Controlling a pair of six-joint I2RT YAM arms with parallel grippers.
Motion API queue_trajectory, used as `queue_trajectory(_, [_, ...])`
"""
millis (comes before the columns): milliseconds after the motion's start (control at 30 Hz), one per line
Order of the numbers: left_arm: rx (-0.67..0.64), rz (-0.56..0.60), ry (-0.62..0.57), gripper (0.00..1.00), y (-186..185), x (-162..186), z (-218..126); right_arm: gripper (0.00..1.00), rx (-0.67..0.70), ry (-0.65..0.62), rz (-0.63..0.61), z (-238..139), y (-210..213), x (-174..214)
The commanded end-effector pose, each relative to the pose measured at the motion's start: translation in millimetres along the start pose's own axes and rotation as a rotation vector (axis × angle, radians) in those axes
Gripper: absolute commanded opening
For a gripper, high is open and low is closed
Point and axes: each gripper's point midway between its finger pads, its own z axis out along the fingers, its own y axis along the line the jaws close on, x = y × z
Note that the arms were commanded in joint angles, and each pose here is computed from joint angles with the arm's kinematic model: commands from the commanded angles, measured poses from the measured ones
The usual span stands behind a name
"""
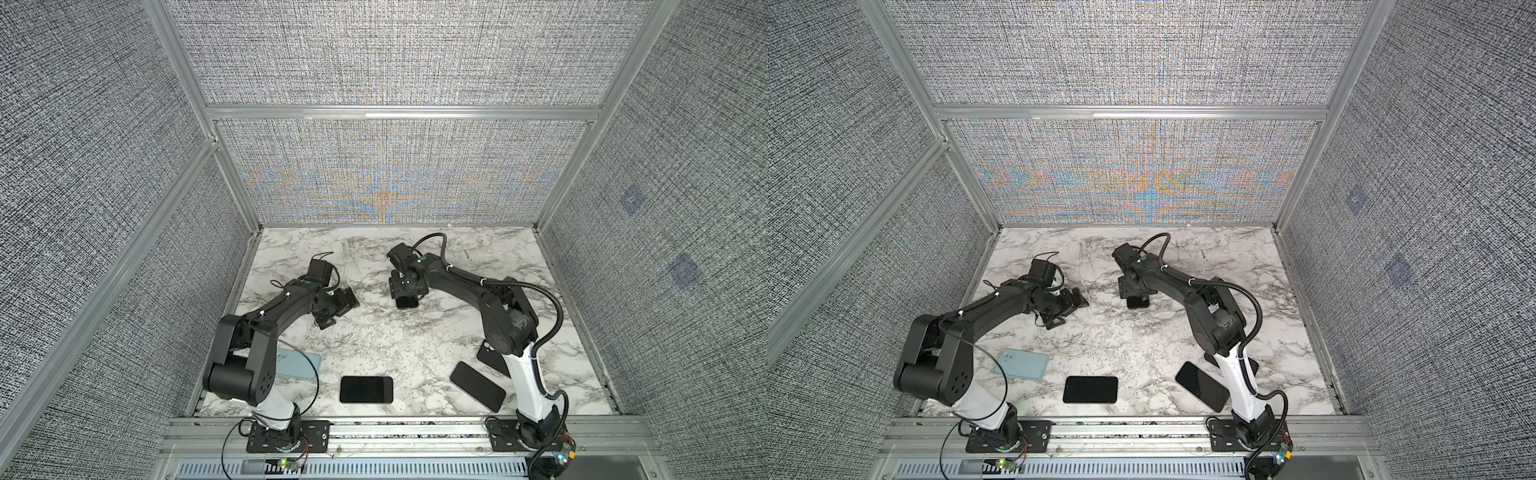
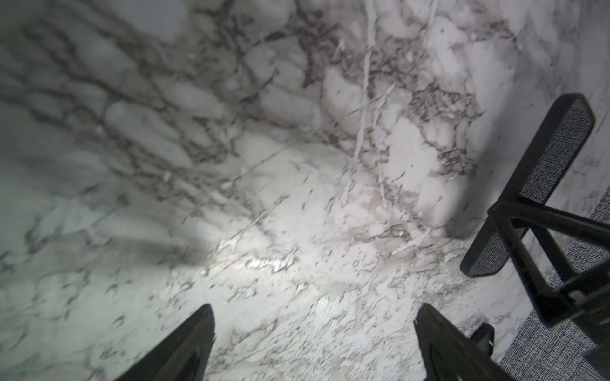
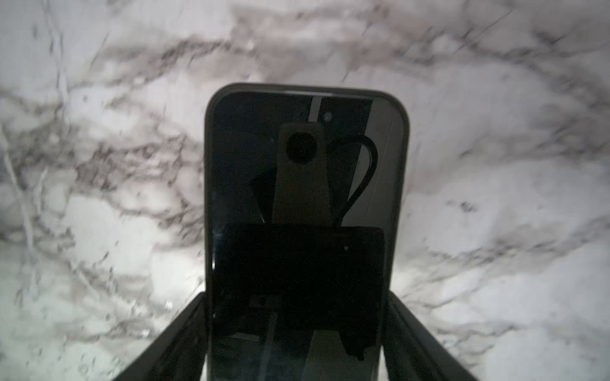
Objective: Put the phone into the phone case
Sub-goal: 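Lift the cased black phone with the right gripper while left gripper withdraws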
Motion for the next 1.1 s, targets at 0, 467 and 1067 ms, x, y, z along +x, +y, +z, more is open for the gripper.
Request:
queue_trajectory(0, [0.026,0.032,0.014,0.95,-15.8,-14.6,7.6,0.70,0.004,-0.053,0.015,3.1,-13.4,-31.2])
queue_trajectory(467, [0.064,0.055,0.075,0.94,-59.0,-69.9,48.4,0.70,-0.047,-0.087,0.085,41.4,-31.5,-87.7])
queue_trajectory(1067, [0.049,0.057,0.086,0.94,-49.8,-65.2,54.7,0.76,-0.038,-0.059,0.101,59.4,-37.5,-81.4])
